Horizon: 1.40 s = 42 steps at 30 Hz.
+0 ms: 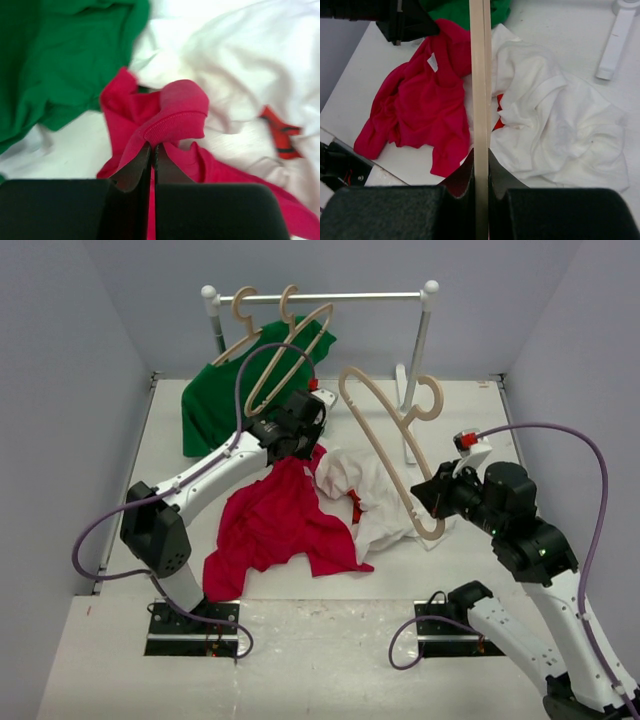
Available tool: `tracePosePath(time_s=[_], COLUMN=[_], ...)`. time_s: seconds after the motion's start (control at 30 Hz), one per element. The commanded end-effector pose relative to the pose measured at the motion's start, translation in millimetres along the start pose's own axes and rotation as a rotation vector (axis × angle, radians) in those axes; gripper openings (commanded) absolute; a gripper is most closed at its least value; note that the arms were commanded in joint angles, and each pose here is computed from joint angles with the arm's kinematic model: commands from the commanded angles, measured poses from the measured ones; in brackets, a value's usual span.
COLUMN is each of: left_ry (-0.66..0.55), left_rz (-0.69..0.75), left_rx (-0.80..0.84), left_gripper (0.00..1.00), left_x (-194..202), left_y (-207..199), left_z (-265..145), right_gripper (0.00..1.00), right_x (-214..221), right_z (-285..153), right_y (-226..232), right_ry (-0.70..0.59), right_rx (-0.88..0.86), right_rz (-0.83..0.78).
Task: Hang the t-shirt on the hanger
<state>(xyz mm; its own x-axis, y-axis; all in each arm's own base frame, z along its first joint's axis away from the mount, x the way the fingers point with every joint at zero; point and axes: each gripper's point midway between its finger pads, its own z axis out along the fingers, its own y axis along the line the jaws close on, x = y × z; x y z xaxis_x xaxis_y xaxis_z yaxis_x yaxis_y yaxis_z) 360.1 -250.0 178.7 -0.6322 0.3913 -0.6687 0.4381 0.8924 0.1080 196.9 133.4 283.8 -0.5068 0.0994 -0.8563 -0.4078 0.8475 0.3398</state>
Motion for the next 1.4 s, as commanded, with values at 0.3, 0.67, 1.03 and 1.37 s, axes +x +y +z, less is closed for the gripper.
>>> tracePosePath(time_s=[0.3,0.67,1.03,1.37], left_ry=[-0.043,-0.045,-0.009,0.034], left_rz=[-0.043,-0.010,0.003,0.013], left_rx=[0.301,0.342,0.373,0.334], left_gripper=[0.33,0.34,0.35,0.32], left_x=[13.2,37.1,45.5,51.7], left_y=[-82.5,-82.4,-93.3,-92.9], left_z=[22.2,10.5,27.2,49.8], right_gripper=[0.00,0.00,0.00,0.00], right_x=[-7.9,-5.2,2.3,6.1], right_z=[-13.1,-4.1,0.9,-1.8], right_y=[-32.7,-28.0,-22.1,-18.0], right_ry=[-0.067,-0.041,-0.012,-0.004], right_rx=[0.202,0.169,0.126,0.100], right_rz=[0.047,0.037,0.035,0.030])
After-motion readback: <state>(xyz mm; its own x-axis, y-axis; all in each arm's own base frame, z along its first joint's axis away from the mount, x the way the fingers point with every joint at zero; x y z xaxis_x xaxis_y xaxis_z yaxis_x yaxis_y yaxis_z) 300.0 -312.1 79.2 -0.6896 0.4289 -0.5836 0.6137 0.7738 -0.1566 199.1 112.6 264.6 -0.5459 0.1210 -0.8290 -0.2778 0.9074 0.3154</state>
